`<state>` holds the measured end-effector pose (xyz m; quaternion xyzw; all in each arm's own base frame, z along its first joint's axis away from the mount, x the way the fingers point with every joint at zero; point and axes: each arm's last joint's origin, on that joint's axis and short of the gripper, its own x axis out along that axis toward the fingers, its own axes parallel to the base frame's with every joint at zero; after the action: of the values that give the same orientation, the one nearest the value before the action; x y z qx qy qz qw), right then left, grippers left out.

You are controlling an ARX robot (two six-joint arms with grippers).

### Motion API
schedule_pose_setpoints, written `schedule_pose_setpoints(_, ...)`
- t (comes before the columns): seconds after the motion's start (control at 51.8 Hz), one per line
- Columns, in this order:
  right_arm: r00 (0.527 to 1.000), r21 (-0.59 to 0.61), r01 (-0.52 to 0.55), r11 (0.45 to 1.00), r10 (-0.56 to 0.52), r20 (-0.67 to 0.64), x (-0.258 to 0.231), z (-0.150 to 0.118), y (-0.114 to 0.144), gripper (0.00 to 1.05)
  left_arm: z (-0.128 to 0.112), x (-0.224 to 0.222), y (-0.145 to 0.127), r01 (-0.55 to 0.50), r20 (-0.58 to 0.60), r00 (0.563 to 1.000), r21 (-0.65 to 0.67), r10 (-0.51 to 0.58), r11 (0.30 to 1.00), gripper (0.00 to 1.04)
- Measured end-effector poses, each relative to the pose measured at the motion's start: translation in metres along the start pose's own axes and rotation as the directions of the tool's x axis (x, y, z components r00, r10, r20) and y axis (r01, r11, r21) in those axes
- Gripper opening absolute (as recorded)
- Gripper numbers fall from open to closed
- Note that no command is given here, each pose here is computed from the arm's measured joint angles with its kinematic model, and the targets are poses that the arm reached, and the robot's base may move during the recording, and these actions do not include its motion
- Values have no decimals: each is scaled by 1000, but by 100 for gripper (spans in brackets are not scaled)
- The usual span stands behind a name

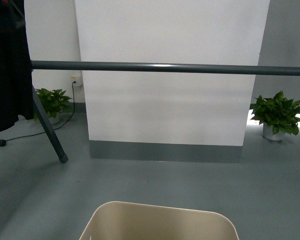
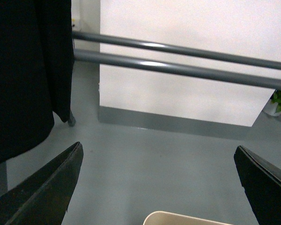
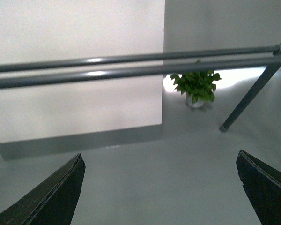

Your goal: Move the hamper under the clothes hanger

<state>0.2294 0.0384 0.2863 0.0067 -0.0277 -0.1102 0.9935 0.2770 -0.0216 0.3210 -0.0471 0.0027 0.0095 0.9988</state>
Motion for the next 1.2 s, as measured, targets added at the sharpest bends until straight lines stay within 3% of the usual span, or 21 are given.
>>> schedule_pose_setpoints(0.135,997,18,0,1000,-1,79,-20,20,2,97,17,-21,-8,31,40,999,16,-31,999,97)
schedule_pose_setpoints(0.271,985,38,-25,999,18,173,-47,40,5,97,8,-64,-12,40,34,999,66,-42,997,72)
schedule_pose_setpoints(0.406,979,-23,-201,979,201,14,-53,27,-3,79,-20,-79,-1,27,33,999,73,-30,997,52)
schedule_pose_setpoints(0.599,971,-29,-233,972,230,-68,-61,-12,-17,56,-58,-91,10,22,-7,1000,79,-22,997,28)
schedule_pose_setpoints(0.734,973,-19,-226,974,224,-58,-72,-35,-31,30,-78,-106,17,24,2,1000,81,-24,996,3)
schedule_pose_setpoints(0.928,972,-18,-228,974,226,-62,-82,-56,-41,2,-99,-119,31,32,-7,999,85,-31,996,3)
schedule_pose_setpoints(1.198,970,-17,-238,971,236,-61,-91,-77,-57,2,-118,-133,35,21,1,1000,86,-22,996,3)
